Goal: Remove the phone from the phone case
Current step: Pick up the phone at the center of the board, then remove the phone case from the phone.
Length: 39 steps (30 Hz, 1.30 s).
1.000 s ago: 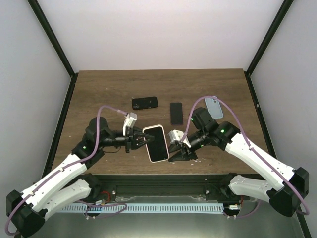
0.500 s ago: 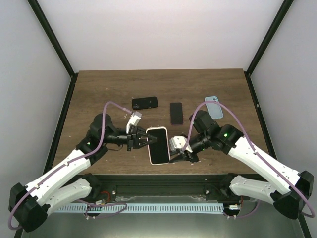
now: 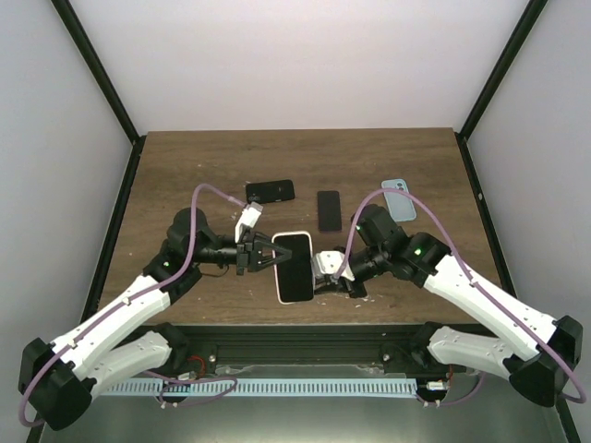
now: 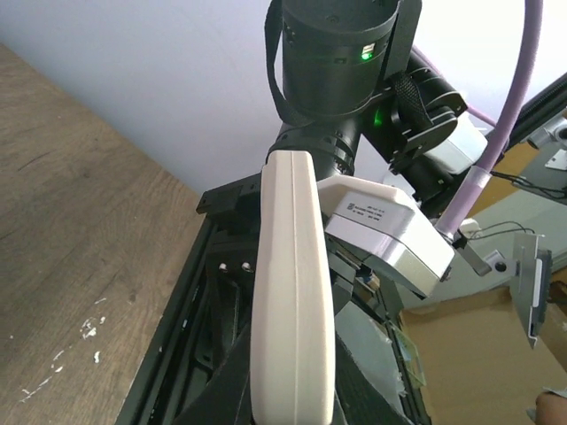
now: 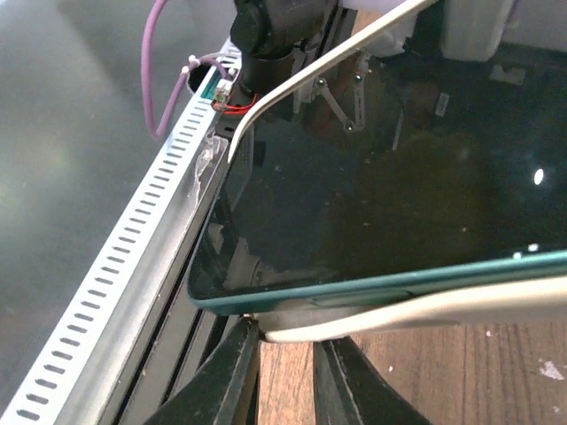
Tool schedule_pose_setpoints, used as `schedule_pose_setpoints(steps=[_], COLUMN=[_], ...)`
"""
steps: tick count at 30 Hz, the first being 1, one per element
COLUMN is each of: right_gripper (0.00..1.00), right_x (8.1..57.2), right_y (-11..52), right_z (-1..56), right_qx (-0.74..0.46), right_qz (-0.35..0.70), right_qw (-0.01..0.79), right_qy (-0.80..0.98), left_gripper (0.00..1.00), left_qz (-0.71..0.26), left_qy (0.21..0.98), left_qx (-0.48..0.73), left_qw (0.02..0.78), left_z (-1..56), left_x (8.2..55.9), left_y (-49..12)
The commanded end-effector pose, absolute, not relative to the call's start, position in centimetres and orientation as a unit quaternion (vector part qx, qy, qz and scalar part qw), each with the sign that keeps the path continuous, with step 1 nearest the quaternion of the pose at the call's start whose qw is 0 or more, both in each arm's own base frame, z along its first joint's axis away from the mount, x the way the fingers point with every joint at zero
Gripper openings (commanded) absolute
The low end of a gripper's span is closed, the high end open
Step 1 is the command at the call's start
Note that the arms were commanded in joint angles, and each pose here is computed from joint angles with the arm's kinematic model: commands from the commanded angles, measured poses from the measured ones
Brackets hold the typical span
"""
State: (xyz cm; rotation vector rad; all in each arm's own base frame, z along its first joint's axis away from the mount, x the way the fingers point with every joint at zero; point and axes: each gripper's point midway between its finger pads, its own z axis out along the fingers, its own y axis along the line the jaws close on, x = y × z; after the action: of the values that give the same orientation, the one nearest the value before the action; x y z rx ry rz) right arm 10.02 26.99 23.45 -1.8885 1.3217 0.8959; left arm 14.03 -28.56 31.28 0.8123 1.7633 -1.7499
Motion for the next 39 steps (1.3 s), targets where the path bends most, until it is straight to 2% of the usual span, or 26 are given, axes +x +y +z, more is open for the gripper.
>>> schedule_pose_setpoints(steps=[1, 3, 5, 9, 16, 20, 25, 28, 33, 35, 39], right_gripper=[0.16, 0.18, 0.28, 0.38, 0.47, 0.57, 0.58, 0.51, 0.06, 0.01, 0.01], right_x=[14.6, 15.7, 16.2, 15.9, 15.7, 14.6, 12.9, 12.8, 13.1, 14.2, 17.4], right_y=[29.4, 29.2, 29.2, 29.8, 30.6, 30.4, 29.9, 29.9, 30.0, 29.8, 28.6], right_z=[27.5, 28.4, 29.3, 30.2, 31.6, 33.1, 34.6, 34.7, 33.4, 32.0, 28.3], right_qx=[-0.673, -0.639, -0.617, -0.593, -0.559, -0.555, -0.554, -0.544, -0.528, -0.511, -0.459], right_qz=[0.341, 0.372, 0.400, 0.452, 0.517, 0.554, 0.596, 0.607, 0.612, 0.604, 0.578], right_qw=[0.436, 0.438, 0.434, 0.405, 0.363, 0.340, 0.306, 0.290, 0.264, 0.262, 0.266], right_qy=[0.492, 0.512, 0.520, 0.530, 0.536, 0.519, 0.494, 0.501, 0.527, 0.552, 0.620], left_gripper=[0.00, 0.00, 0.00, 0.00, 0.00, 0.00, 0.00, 0.00, 0.02, 0.13, 0.56], left_qz=[-0.673, -0.672, -0.671, -0.670, -0.680, -0.677, -0.669, -0.668, -0.646, -0.616, -0.519], left_qy=[0.609, 0.610, 0.613, 0.617, 0.609, 0.615, 0.627, 0.632, 0.654, 0.674, 0.724], left_qx=[0.322, 0.321, 0.319, 0.314, 0.309, 0.305, 0.299, 0.294, 0.257, 0.235, 0.177], left_qw=[0.269, 0.269, 0.268, 0.268, 0.267, 0.266, 0.264, 0.262, 0.299, 0.332, 0.418], left_z=[34.7, 34.6, 34.3, 33.5, 32.1, 31.0, 29.6, 28.7, 28.1, 28.2, 28.4], left_x=[12.4, 12.3, 12.4, 12.5, 12.7, 12.8, 13.3, 13.7, 16.1, 17.9, 21.7], left_y=[-28.5, -28.4, -28.4, -28.4, -28.7, -28.8, -29.0, -29.3, -29.6, -29.3, -26.9])
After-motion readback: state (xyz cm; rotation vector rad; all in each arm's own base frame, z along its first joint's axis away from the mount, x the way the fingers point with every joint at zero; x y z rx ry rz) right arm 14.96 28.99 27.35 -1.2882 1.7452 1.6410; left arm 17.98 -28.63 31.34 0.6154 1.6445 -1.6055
